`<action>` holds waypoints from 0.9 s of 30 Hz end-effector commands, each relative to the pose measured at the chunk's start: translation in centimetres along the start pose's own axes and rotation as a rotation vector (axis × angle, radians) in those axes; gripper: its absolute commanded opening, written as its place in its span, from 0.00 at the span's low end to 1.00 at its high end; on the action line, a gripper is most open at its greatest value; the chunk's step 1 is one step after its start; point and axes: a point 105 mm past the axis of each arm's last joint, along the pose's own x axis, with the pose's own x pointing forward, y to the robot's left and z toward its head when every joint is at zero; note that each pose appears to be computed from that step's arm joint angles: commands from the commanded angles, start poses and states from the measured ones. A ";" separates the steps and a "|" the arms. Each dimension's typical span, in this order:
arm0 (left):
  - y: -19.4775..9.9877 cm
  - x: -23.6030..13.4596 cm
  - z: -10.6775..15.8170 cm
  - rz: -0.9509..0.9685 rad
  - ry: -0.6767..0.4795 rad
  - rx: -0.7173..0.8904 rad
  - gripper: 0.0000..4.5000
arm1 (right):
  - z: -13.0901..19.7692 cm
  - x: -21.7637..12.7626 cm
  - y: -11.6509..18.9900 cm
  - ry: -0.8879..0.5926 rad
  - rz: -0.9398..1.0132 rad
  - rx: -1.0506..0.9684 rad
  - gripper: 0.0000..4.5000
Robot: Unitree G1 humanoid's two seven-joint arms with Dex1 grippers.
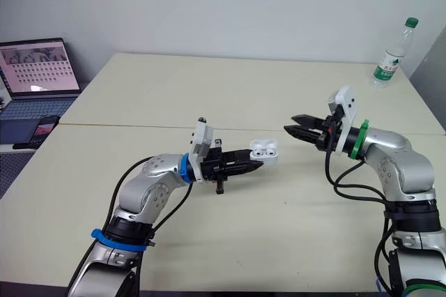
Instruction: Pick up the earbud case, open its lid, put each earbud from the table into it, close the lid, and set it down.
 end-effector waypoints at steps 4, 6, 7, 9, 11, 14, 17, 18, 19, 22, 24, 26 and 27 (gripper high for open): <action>-1.0 0.5 1.4 -0.072 -0.017 0.026 0.17 | 0.7 0.3 2.4 0.003 0.118 -0.013 0.00; -1.1 0.5 1.3 -0.078 -0.009 0.020 0.17 | 0.7 0.4 3.0 0.002 0.149 -0.002 0.00; -1.2 0.5 1.3 -0.079 -0.006 0.017 0.17 | 0.8 0.4 3.3 -0.002 0.167 0.007 0.00; -1.2 0.4 1.2 -0.078 -0.002 0.014 0.17 | 1.1 0.3 4.3 -0.010 0.219 0.027 0.00; -1.1 0.4 1.2 -0.077 0.001 0.011 0.17 | 1.3 0.0 5.1 -0.015 0.265 0.048 0.00; -1.1 0.3 1.1 -0.072 0.006 0.005 0.17 | 1.7 -0.5 6.2 -0.021 0.325 0.077 0.00; -1.0 0.3 0.8 -0.066 0.016 -0.009 0.17 | 1.5 -1.1 7.0 0.002 0.373 0.097 0.00; -1.0 0.2 0.8 -0.064 0.020 -0.016 0.17 | 1.4 -1.3 7.1 0.010 0.374 0.099 0.00; -1.0 0.2 0.6 -0.058 0.026 -0.031 0.17 | 1.2 -1.4 6.9 0.021 0.353 0.091 0.00; -0.8 0.2 -0.3 -0.025 0.065 -0.086 0.17 | 0.7 -1.5 5.8 0.031 0.265 0.065 0.00; -0.8 0.4 -0.7 -0.009 0.087 -0.117 0.17 | 0.5 -1.6 4.6 0.023 0.178 0.052 0.00; -0.7 0.6 -1.3 0.022 0.121 -0.141 0.17 | 0.4 -1.9 3.9 0.010 0.121 0.037 0.00; -0.6 0.7 -1.7 0.036 0.146 -0.148 0.17 | 0.2 -2.1 3.6 0.004 0.089 0.033 0.00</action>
